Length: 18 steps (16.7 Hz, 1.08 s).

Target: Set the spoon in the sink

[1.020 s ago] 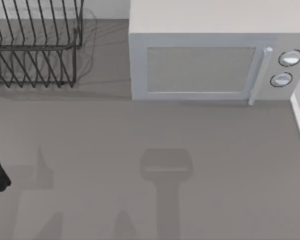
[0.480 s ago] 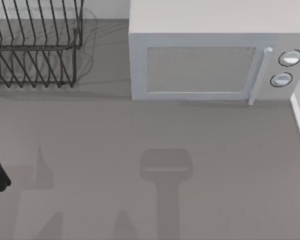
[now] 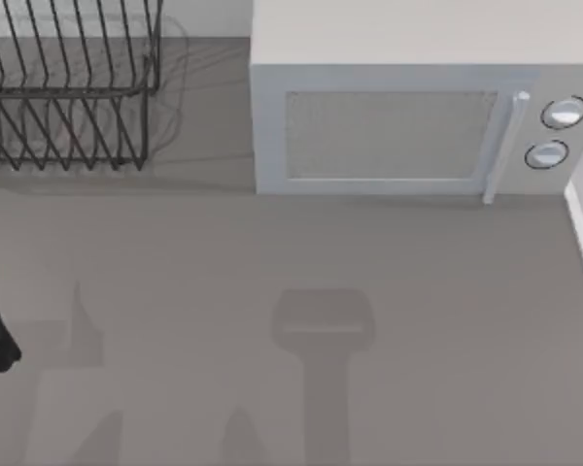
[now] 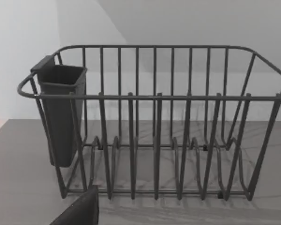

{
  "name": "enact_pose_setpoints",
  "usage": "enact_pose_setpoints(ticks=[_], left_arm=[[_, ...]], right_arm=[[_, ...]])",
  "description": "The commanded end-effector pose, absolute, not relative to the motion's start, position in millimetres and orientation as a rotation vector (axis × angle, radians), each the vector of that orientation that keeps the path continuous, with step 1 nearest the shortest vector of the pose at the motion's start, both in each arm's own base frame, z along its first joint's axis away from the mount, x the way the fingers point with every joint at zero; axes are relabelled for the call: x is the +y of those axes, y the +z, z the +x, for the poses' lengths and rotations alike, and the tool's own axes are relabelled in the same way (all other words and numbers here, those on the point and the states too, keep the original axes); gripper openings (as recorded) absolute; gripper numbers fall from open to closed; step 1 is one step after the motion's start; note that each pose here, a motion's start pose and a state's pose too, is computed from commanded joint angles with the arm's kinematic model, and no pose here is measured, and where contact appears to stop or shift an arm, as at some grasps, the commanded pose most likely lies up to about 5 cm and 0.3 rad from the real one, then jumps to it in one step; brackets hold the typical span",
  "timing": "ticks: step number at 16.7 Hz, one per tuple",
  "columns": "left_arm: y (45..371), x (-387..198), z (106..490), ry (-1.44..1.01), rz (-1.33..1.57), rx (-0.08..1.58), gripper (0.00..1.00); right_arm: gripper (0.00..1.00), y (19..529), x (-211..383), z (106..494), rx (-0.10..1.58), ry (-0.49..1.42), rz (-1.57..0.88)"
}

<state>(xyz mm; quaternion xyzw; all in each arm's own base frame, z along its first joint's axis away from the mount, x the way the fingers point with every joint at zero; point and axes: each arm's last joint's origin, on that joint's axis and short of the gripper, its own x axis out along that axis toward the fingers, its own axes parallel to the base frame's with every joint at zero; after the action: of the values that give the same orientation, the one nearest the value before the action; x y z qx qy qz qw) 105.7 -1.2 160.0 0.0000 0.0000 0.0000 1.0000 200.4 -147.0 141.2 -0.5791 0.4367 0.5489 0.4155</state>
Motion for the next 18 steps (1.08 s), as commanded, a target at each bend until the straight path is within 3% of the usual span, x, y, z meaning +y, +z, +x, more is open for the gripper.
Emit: enact_pose_setpoints(ticks=[7,13,18], left_arm=[[160.0,-1.2,105.7,0.0,0.0,0.0,1.0],[160.0,-1.2,105.7,0.0,0.0,0.0,1.0],[160.0,-1.2,105.7,0.0,0.0,0.0,1.0]], right_arm=[[0.0,211.5,-143.8,195.4,1.104,1.376,-1.436],[0.0,213.6,-144.2,197.6,1.106,1.379,-1.433],[0.0,224.7,-157.2,240.4,1.103,1.428,-1.406]])
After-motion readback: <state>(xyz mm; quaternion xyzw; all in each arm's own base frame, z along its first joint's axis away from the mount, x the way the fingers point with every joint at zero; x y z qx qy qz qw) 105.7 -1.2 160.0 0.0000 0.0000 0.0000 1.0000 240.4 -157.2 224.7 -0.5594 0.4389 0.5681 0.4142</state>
